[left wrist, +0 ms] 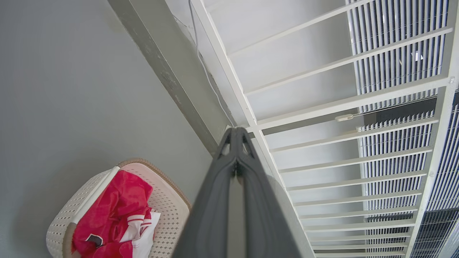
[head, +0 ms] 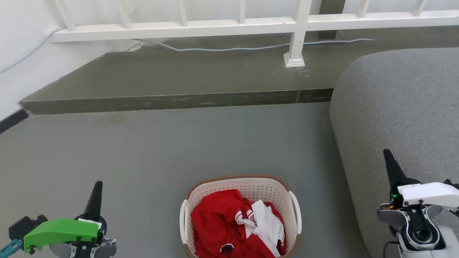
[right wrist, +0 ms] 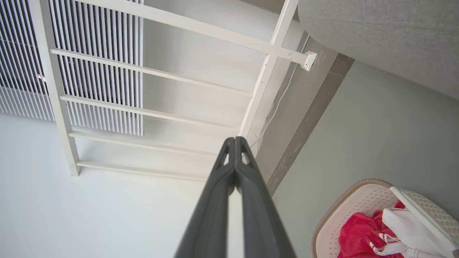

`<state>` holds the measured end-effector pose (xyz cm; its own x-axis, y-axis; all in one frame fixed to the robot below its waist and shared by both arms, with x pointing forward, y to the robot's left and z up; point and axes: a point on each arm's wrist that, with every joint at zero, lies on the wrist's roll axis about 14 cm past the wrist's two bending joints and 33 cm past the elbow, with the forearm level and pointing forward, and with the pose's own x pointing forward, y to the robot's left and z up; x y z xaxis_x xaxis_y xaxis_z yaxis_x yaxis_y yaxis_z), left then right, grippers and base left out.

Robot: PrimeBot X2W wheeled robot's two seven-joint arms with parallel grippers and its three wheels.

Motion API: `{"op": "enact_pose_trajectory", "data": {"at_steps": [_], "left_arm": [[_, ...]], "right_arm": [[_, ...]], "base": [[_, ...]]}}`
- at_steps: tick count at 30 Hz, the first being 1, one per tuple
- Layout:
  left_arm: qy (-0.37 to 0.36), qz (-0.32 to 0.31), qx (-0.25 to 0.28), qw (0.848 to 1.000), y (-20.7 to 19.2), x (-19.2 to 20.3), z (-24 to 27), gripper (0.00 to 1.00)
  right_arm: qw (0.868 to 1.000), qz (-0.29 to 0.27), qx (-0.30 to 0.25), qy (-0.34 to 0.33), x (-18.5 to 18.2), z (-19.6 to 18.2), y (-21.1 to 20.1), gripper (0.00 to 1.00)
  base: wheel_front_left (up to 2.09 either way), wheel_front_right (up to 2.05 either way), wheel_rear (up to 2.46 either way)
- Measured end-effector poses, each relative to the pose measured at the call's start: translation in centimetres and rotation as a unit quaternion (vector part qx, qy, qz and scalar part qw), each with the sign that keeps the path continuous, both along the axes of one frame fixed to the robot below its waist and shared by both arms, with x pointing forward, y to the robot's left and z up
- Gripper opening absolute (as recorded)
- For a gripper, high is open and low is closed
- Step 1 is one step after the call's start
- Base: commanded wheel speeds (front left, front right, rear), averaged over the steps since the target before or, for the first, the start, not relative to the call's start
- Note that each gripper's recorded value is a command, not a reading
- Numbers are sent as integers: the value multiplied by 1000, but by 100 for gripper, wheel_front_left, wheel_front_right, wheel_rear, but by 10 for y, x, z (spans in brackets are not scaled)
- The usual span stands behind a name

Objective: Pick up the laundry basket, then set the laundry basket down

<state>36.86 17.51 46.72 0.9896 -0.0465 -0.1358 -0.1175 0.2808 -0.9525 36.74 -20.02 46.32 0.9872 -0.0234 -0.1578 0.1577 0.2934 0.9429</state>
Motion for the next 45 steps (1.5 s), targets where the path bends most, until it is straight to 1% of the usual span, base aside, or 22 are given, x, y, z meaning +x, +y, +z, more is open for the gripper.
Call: {"op": "enact_pose_trajectory", "data": {"at_steps": [4,12,25,45], "left_arm": [[1,3,-16,1000,2,0,0,0],[-5,12,-64,998,6,4,5,0],[-12,26,-140,990,13,4,7,0],[-13,28,-141,989,13,5,8,0]], "right_arm": [[1000,-4,20,-2,0,1,-1,0],[997,-13,69,-10,2,3,-3,0],[988,-24,150,-26,5,9,-7,0],[988,-23,151,-28,5,10,-8,0]], "base": [[0,0,0],[0,0,0],[0,0,0],[0,0,0]]}}
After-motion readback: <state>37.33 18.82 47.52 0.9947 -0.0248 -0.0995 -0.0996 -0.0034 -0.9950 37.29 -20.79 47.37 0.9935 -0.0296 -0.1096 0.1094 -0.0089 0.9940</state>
